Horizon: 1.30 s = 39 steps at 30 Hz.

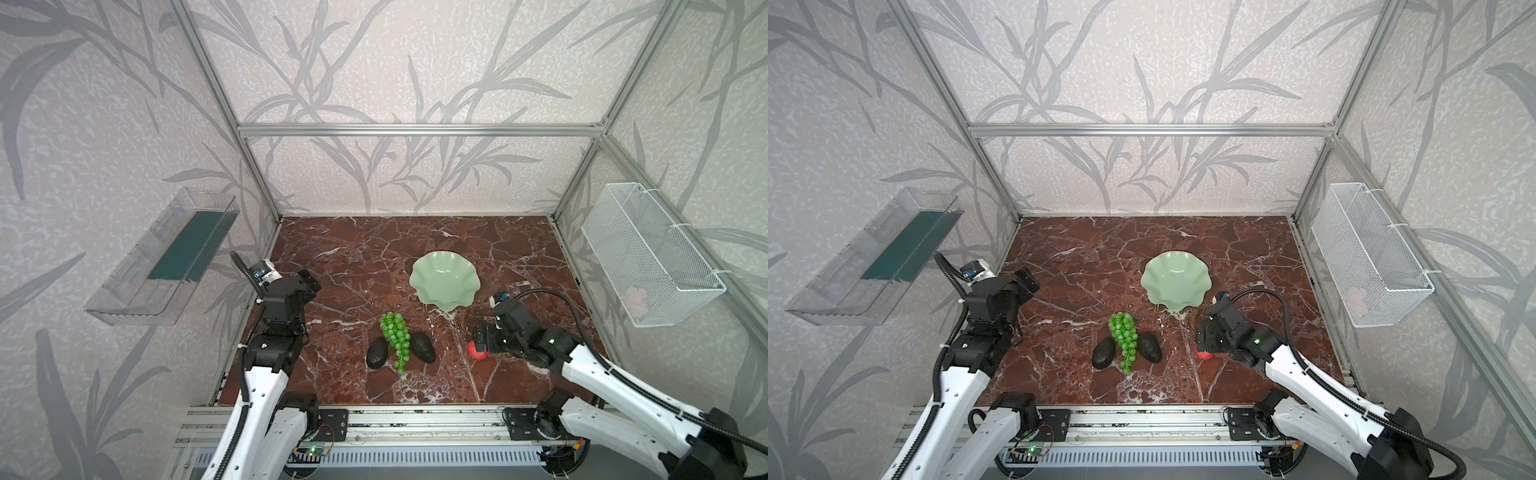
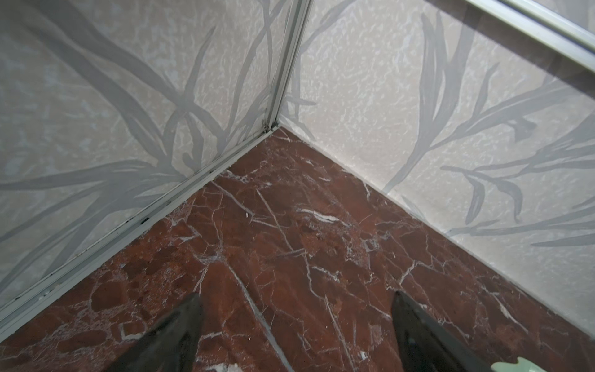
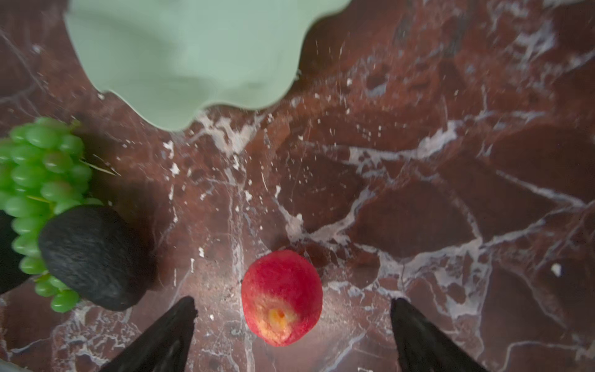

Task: Place and organize the fake fruits in the fruit bowl
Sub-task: 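Lower the right gripper onto the red apple and close it, then carry the apple with the right gripper into the green bowl and release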

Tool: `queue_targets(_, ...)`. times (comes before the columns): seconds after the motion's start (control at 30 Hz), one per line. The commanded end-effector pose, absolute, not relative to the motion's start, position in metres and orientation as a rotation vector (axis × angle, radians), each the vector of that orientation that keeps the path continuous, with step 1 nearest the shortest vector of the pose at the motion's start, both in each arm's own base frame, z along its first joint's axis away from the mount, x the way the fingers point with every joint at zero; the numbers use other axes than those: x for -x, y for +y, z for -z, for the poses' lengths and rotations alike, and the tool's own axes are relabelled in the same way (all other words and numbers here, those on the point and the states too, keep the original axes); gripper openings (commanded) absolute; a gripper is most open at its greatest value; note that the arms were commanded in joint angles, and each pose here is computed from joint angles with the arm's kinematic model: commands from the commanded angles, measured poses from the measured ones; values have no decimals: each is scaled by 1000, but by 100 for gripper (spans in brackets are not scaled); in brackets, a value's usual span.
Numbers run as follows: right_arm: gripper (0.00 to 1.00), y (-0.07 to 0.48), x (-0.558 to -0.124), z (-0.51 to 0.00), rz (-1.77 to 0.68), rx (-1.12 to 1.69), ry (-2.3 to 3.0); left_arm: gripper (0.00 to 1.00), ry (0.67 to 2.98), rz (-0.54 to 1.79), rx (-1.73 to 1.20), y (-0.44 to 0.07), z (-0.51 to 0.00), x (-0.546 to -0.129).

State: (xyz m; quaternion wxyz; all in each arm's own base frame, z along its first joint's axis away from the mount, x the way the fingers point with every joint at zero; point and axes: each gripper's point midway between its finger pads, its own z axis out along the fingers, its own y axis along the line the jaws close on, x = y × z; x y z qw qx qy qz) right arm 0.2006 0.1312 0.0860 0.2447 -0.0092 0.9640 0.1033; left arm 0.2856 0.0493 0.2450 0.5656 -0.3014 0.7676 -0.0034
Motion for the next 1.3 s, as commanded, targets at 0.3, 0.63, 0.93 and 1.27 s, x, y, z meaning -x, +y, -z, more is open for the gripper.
queue_targets(0.3,86,138,-194,-53,-219,-107,2711,93,1853,14,734,49,-236,-274)
queue_targets(0.63,62,144,-193,-46,-183,-80,2713,94,1854,0,745,51,-233,-273)
queue_targets(0.93,50,136,-209,-108,-117,40,2577,94,1854,-11,755,53,-231,-271)
queue_targets(1.27,50,182,-282,-202,-65,305,2305,94,1857,-6,761,53,-232,-270)
